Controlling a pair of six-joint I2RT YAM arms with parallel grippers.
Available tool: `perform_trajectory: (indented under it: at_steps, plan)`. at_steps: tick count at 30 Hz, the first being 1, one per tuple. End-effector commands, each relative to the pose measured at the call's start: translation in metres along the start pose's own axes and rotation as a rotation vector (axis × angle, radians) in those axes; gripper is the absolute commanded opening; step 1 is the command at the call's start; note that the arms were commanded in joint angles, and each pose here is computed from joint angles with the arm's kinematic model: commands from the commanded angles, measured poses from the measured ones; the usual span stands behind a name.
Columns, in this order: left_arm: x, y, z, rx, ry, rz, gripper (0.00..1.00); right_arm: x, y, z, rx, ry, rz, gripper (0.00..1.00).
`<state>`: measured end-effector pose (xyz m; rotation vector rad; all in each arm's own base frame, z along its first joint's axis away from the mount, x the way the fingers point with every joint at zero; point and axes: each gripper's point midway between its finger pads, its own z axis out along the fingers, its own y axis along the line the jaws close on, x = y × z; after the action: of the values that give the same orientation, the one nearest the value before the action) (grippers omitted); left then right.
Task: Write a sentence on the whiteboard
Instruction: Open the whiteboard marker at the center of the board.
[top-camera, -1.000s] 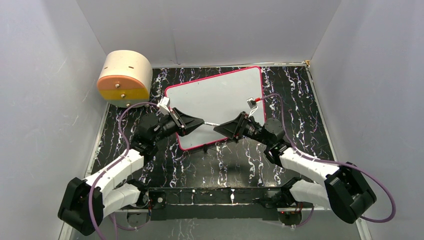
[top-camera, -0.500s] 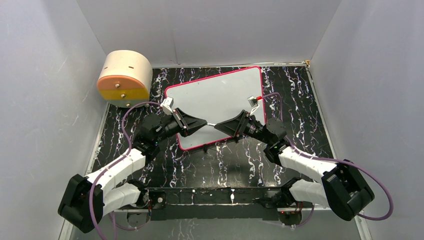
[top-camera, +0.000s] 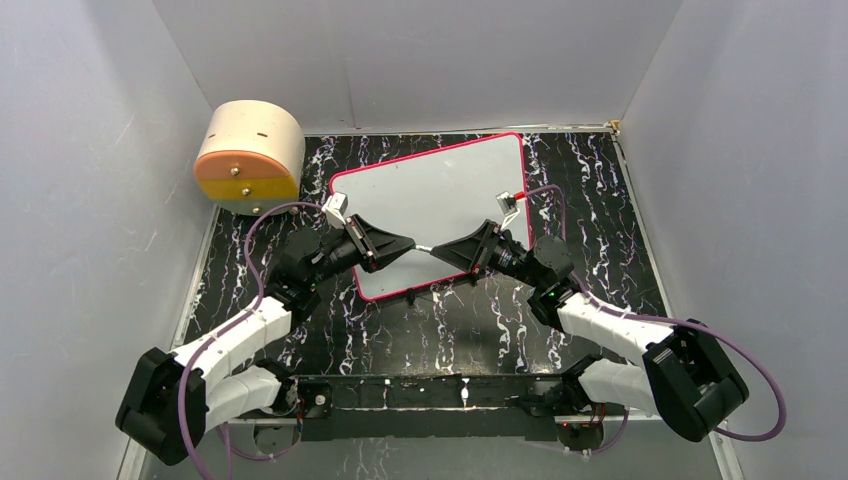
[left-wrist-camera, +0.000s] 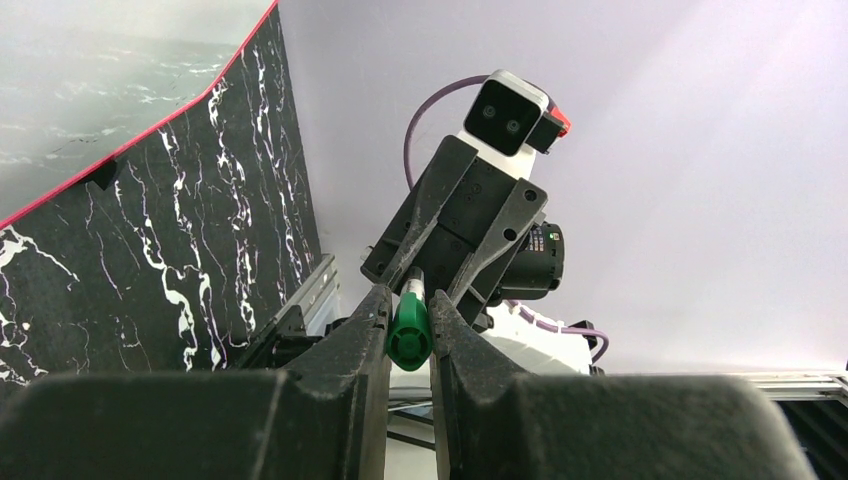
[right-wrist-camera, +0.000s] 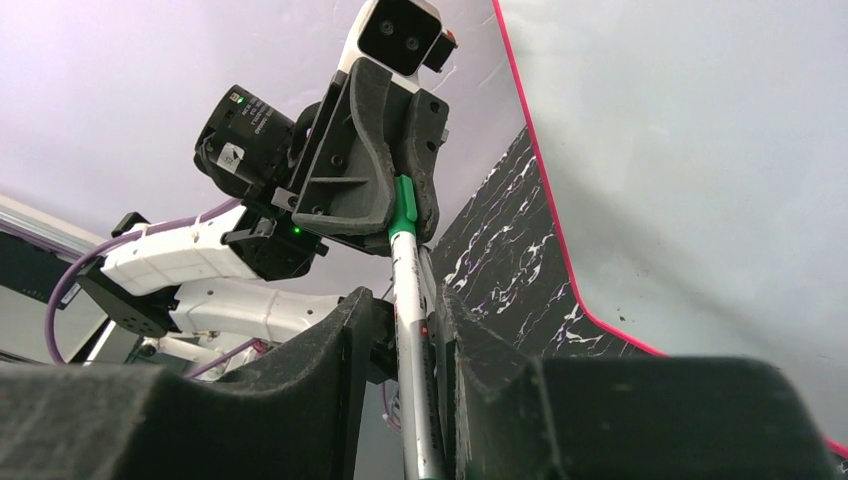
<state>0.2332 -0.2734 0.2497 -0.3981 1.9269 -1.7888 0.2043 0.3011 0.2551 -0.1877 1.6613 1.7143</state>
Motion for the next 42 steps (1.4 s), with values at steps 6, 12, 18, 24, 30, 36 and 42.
perform_trajectory:
  at_steps: [6, 12, 18, 24, 30, 36, 42]
  plan:
    - [-0.002, -0.015, 0.005, 0.033, 0.003, 0.041, 0.0, -0.01, 0.028, 0.0, -0.09, -0.013, -0.076, 0.35]
    - [-0.002, -0.014, 0.006, 0.03, 0.005, 0.039, 0.0, -0.01, 0.026, 0.0, -0.079, -0.011, -0.09, 0.21]
    - [-0.004, -0.01, 0.004, 0.023, -0.019, 0.034, 0.0, -0.009, 0.022, -0.001, -0.06, -0.008, -0.103, 0.0]
    - [-0.012, -0.008, 0.001, 0.017, -0.078, 0.028, 0.0, -0.005, 0.022, -0.008, -0.053, -0.009, -0.121, 0.0]
    - [-0.019, -0.009, -0.001, 0.018, -0.13, 0.028, 0.0, 0.006, 0.021, -0.016, -0.054, 0.025, -0.129, 0.0]
    - [-0.026, -0.007, -0.006, 0.018, -0.185, 0.032, 0.0, 0.014, 0.015, -0.026, -0.04, 0.032, -0.127, 0.0]
    - [-0.023, 0.0, -0.008, 0.007, -0.179, 0.05, 0.0, 0.024, 0.007, -0.035, -0.002, 0.051, -0.146, 0.0]
